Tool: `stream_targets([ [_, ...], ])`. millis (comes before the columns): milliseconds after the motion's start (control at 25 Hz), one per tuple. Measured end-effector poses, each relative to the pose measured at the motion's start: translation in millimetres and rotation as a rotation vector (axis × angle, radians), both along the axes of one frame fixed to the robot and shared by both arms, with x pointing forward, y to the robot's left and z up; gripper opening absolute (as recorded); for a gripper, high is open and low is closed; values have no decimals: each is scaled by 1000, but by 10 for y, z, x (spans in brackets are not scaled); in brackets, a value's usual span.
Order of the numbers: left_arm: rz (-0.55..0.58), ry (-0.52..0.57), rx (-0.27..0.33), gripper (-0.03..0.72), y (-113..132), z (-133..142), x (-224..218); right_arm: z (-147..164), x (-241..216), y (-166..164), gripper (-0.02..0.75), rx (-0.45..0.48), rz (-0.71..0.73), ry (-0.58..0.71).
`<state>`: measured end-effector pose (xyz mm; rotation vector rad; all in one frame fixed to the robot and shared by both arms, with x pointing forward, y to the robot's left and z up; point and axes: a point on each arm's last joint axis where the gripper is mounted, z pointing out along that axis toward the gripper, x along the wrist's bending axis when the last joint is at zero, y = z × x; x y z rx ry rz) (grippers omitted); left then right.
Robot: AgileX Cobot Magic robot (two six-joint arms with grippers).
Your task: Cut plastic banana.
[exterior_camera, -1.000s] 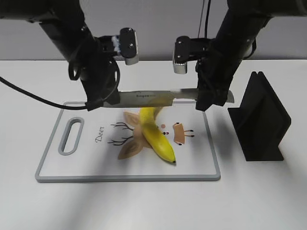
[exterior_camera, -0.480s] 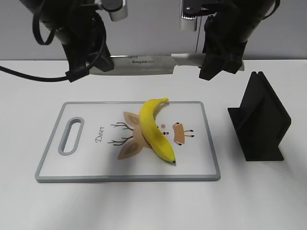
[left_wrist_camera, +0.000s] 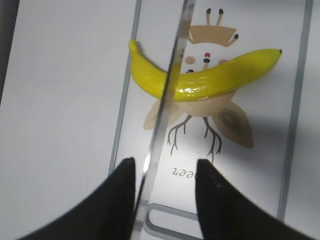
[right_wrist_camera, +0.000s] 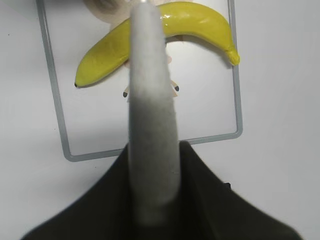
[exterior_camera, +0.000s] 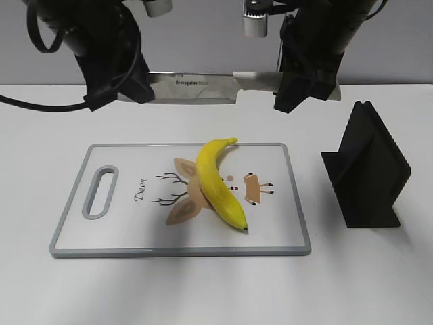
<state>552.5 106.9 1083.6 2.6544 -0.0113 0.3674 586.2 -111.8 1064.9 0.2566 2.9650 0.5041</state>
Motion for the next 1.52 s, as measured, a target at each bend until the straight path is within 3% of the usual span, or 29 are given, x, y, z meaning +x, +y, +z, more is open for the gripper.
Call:
stream_targets([
  [120, 44, -11, -35, 481, 1, 68, -12, 2, -11, 0, 188, 6, -61, 29],
  [200, 102, -18, -70, 525, 9, 133, -18, 31, -29, -1, 188, 14, -88, 36],
  [520, 306, -77, -200, 548, 235, 503, -71, 265, -111, -78, 176, 26, -187, -10],
  [840, 601, -38, -312, 548, 616, 698, -33, 454, -231, -187, 176, 51, -379, -9],
  [1120, 699, 86, -224, 548, 861, 652, -107, 484, -558, -447, 176, 30, -512, -43],
  [1360, 847, 136, -207, 548, 1050, 703, -182, 478, -747, -835, 176, 107, -806, -19],
  [1520, 939, 143, -159, 548, 1157, 751, -277, 441, -810, -1092, 176, 133, -982, 4],
])
